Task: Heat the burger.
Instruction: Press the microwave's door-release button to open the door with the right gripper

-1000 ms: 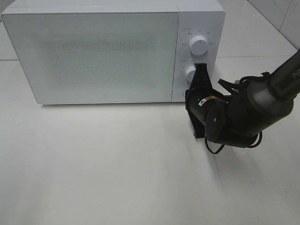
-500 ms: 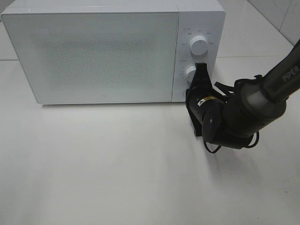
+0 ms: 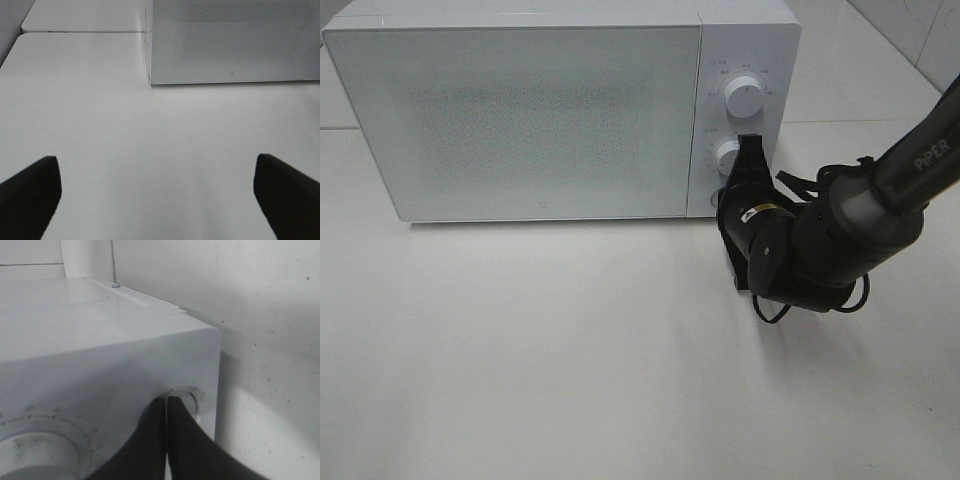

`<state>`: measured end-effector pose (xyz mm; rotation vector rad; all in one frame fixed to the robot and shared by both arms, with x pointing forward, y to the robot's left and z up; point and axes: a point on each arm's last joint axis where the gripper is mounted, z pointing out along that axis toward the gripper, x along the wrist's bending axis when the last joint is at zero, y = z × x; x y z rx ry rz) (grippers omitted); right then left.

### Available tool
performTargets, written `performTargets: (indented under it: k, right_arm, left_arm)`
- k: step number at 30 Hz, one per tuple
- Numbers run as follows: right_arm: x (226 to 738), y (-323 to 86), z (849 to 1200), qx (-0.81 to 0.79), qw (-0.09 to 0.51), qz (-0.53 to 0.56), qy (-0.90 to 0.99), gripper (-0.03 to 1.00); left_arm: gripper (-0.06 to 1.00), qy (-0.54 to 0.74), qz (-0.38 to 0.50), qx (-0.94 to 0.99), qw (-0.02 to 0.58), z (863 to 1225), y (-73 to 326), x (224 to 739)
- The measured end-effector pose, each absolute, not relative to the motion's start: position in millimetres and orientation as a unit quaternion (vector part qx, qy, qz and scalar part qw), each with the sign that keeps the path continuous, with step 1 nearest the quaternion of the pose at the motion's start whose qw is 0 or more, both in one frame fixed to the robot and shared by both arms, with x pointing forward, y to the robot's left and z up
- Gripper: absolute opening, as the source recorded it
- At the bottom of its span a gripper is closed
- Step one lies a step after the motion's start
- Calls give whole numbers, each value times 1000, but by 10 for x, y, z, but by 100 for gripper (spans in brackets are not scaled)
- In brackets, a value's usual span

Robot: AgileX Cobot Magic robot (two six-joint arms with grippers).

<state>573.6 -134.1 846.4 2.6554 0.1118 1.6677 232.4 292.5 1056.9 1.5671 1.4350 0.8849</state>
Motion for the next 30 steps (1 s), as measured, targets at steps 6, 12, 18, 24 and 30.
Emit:
performTargets:
  k: [6, 12, 18, 24, 30]
  right_arm:
    - [5736, -1341, 8459, 848, 2, 530, 35, 0]
    - [5769, -1305, 8470, 852, -6, 523, 33, 0]
    - [5779, -1302, 8470, 853, -7, 521, 27, 0]
    - [5790, -1304, 8478, 850, -5, 526, 21, 0]
    - [5822, -1282, 8484, 850, -2, 526, 16, 0]
  left_arm:
    - [99, 569, 351, 622, 408, 10569, 2925, 2324]
    - [99, 569, 351, 622, 408, 10569, 2925, 2324]
    - [99, 569, 351, 622, 408, 10569, 2925, 2324]
    - [99, 569, 351, 622, 408, 10569, 2925, 2324]
    - [99, 569, 351, 622, 408, 10569, 2925, 2324]
